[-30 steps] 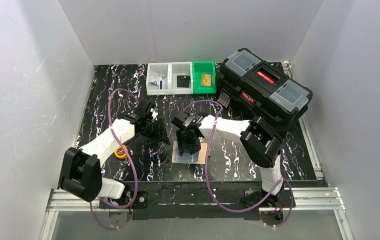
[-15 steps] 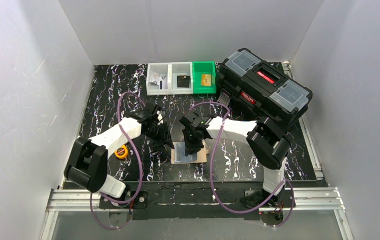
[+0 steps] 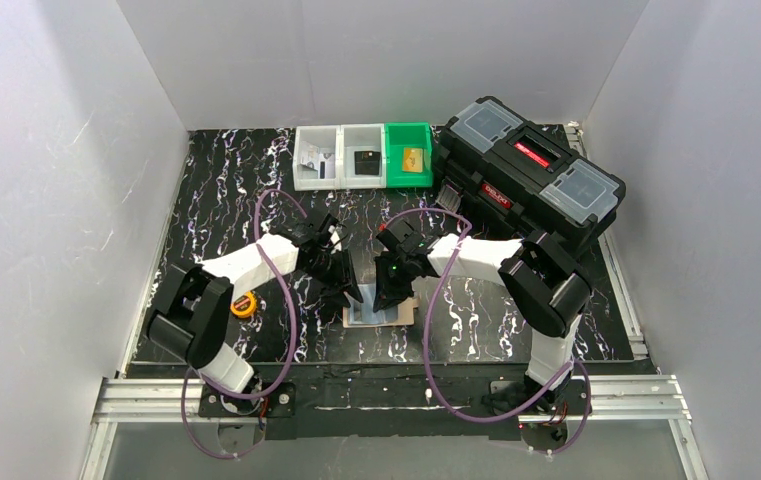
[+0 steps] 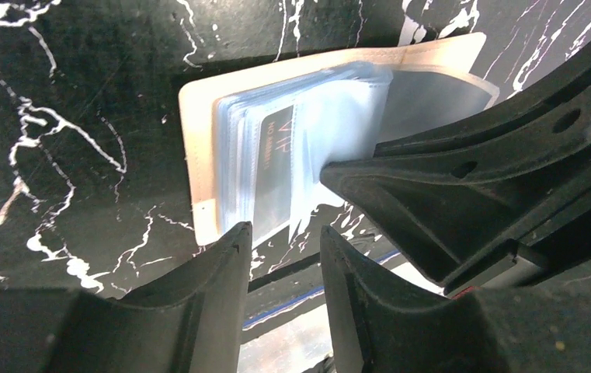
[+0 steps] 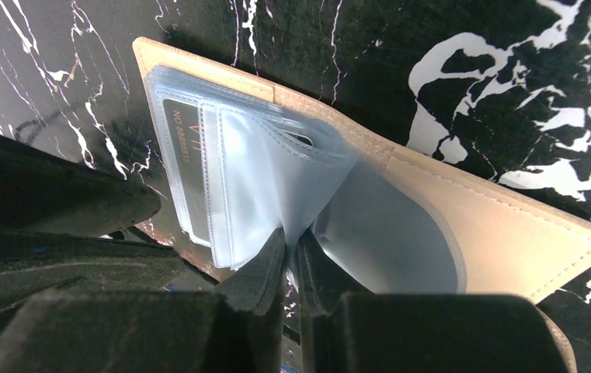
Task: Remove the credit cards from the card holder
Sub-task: Remove the credit card from the card holder.
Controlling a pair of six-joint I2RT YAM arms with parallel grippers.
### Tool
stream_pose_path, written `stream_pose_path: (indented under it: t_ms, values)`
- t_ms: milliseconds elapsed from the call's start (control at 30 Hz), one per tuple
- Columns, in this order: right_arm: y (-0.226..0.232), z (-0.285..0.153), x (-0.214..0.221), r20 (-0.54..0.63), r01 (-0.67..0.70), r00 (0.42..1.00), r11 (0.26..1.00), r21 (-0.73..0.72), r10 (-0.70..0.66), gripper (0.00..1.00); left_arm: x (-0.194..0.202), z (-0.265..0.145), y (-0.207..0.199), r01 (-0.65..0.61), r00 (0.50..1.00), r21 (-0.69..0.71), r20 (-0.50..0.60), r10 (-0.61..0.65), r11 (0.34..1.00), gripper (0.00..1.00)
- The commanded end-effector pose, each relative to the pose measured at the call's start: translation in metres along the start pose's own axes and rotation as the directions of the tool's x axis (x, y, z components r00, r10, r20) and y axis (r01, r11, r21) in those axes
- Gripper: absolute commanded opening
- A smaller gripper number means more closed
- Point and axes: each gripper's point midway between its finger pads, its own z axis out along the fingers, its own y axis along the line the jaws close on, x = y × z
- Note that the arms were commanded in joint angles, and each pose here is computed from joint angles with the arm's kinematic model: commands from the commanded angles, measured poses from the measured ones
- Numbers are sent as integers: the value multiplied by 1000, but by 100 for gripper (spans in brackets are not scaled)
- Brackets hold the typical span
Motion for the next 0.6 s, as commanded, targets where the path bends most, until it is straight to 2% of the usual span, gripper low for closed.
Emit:
stream_pose_path:
  t_ms: [0, 567]
  values:
    - [-15, 13, 20, -62, -6, 998, 1000, 27, 7, 14, 2, 5, -13, 11, 1000, 45, -23, -10, 999, 36]
    - [-12, 8, 15, -54, -19, 998, 1000, -14, 18, 13, 8, 29, -9, 15, 998, 24, -56, -14, 1000, 31]
